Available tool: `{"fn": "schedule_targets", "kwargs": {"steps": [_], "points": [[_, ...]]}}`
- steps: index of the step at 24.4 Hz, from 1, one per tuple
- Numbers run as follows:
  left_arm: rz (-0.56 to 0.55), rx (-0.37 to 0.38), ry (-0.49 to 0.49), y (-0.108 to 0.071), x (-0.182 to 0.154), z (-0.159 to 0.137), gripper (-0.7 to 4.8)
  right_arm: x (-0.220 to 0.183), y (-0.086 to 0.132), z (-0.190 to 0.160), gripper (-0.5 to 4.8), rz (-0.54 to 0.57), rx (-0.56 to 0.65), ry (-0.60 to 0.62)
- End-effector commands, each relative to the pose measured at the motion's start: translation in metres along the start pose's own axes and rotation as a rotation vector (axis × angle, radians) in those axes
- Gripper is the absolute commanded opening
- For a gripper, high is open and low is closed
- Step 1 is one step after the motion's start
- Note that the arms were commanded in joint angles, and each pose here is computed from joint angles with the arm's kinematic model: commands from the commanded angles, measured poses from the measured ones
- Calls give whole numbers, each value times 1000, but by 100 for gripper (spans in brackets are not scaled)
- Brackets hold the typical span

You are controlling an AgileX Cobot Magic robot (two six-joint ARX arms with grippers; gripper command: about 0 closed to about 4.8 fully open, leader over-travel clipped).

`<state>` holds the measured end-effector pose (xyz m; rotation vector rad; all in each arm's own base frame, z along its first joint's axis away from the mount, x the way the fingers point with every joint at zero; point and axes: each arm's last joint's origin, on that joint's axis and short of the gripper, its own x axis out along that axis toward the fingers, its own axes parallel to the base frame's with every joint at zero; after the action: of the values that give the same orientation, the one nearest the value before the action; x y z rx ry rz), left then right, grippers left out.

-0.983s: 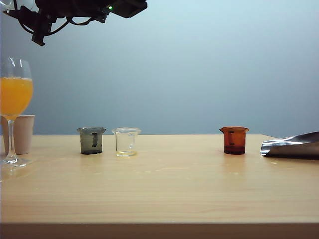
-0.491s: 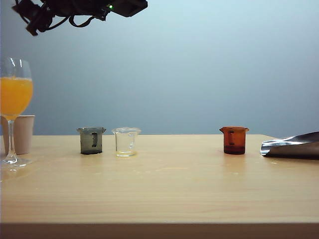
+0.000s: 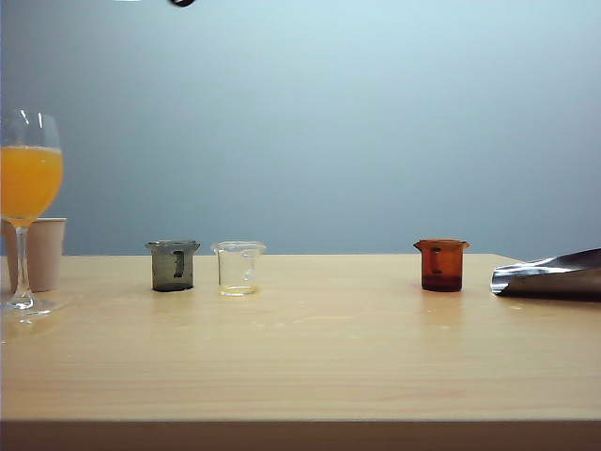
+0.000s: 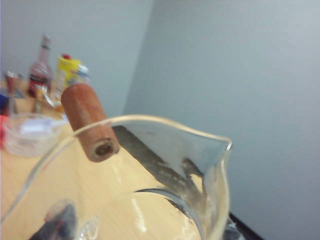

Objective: Pick up the third measuring cup from the left, pour the pineapple juice inside into the goblet, and finally put the measuring cup back in its original place.

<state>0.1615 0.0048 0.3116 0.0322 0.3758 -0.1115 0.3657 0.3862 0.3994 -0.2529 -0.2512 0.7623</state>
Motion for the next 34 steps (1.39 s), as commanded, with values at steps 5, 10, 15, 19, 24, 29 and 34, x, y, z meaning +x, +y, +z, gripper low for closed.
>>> {"fn": "schedule_targets", "kwargs": {"steps": [5,10,15,19,24,29,34], "points": [[-1,2,-11,0,-1,2,-3,-30,-31,28,131,-41,94,154],[-1,2,-11,0,-1,2,-3,-64,-47,50,191,-14,218,317],[0,2,-11,0,-1,2,-3,-83,-59,60,189,-24,217,389],[0,2,-11,0,-1,2,-3,-82,-67,50,189,-38,250,414],[0,2,-12,0,-1,2,-3,-61,-64,2,216,-46,324,350],[1,1,-11,0,-1,2,-3,-57,-55,-44,260,-75,379,376],[1,1,-11,0,-1,2,-3,-74,-49,-73,271,-192,381,300]]}}
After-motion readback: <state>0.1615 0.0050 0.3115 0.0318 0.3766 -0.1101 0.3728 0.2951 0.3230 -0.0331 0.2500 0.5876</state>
